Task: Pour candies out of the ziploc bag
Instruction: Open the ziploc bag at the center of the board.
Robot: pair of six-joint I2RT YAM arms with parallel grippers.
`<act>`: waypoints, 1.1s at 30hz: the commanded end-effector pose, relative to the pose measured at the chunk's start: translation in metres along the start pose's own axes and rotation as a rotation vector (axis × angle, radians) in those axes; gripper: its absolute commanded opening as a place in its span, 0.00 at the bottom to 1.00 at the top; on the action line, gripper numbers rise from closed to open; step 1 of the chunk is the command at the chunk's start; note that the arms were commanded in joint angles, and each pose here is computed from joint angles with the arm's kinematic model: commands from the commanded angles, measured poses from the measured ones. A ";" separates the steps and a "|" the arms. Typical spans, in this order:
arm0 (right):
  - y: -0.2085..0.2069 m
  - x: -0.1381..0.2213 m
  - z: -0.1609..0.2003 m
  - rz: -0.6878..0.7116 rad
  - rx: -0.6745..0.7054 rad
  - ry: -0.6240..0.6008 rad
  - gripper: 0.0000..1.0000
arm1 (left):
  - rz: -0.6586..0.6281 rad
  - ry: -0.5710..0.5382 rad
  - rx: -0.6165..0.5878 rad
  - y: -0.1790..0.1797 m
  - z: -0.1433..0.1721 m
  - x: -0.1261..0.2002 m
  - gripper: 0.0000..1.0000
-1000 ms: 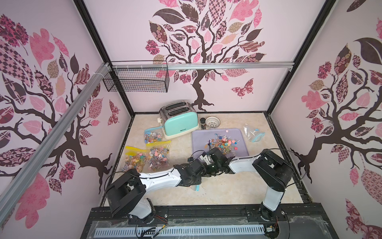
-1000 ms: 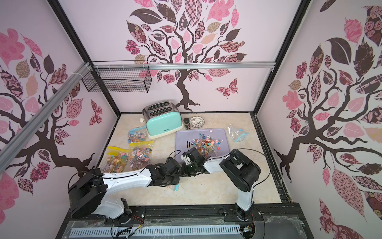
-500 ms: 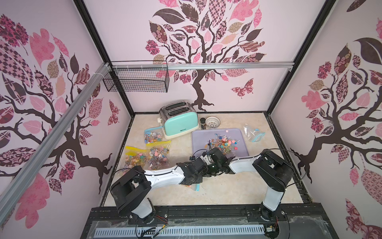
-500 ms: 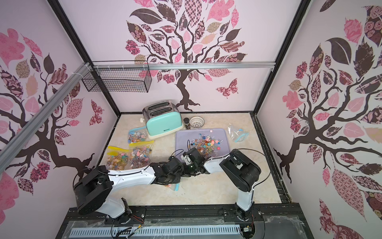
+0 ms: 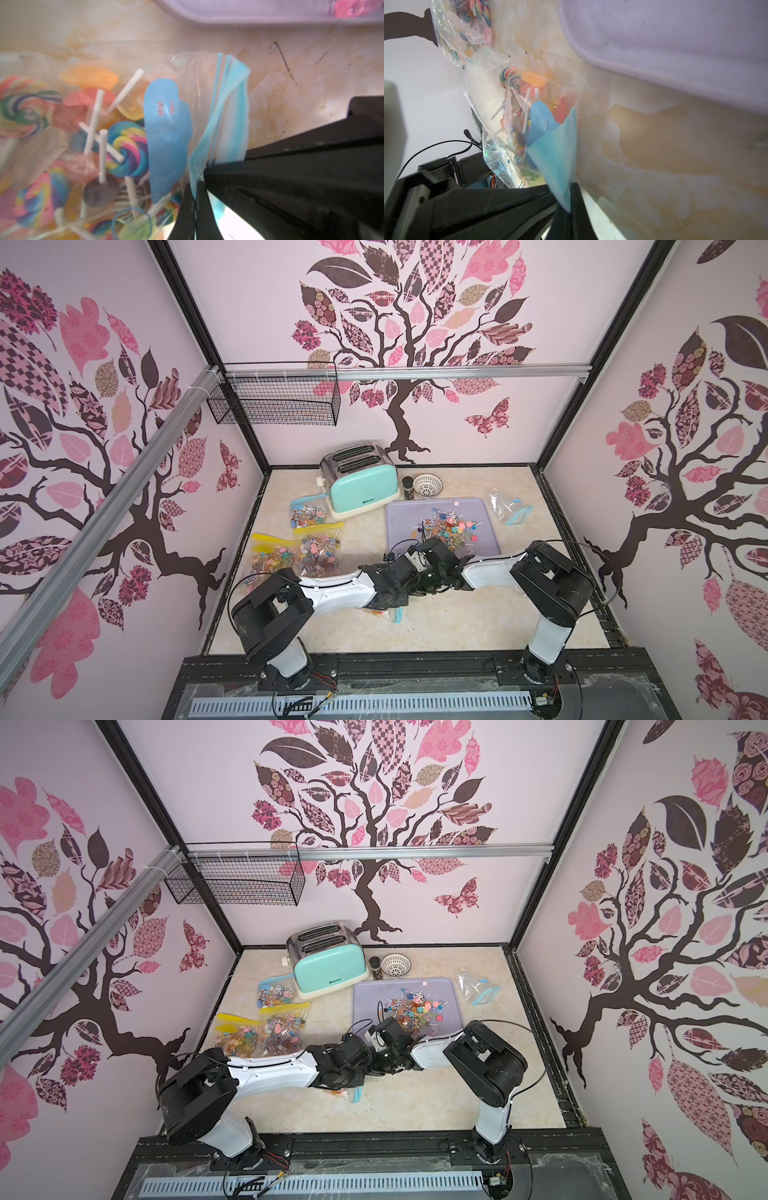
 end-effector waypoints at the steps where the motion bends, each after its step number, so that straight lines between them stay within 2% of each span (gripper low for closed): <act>1: 0.004 0.000 0.002 -0.012 0.005 0.005 0.00 | -0.003 -0.003 -0.017 -0.002 -0.004 -0.004 0.00; 6: -0.011 -0.002 0.006 0.052 -0.029 0.001 0.00 | -0.004 -0.024 0.004 -0.001 -0.007 0.000 0.00; 13: -0.051 0.003 0.017 0.277 -0.043 0.004 0.00 | -0.059 -0.080 0.174 0.018 -0.007 0.006 0.00; 21: -0.088 0.015 0.031 0.485 -0.047 0.001 0.00 | -0.007 -0.144 0.294 0.031 -0.003 0.006 0.00; 28: -0.101 0.021 0.039 0.546 -0.058 0.003 0.00 | 0.031 -0.192 0.326 0.036 -0.004 0.014 0.00; 33: -0.087 0.017 0.029 0.502 -0.031 -0.004 0.00 | 0.111 -0.214 0.247 0.013 -0.019 0.035 0.00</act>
Point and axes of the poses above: each gripper's point midway between its finger pads, its own x axis back along the fingers, its own y axis along the line the jaws close on, z = x × y, the point moved 2 cm from there along x, back along the fingers
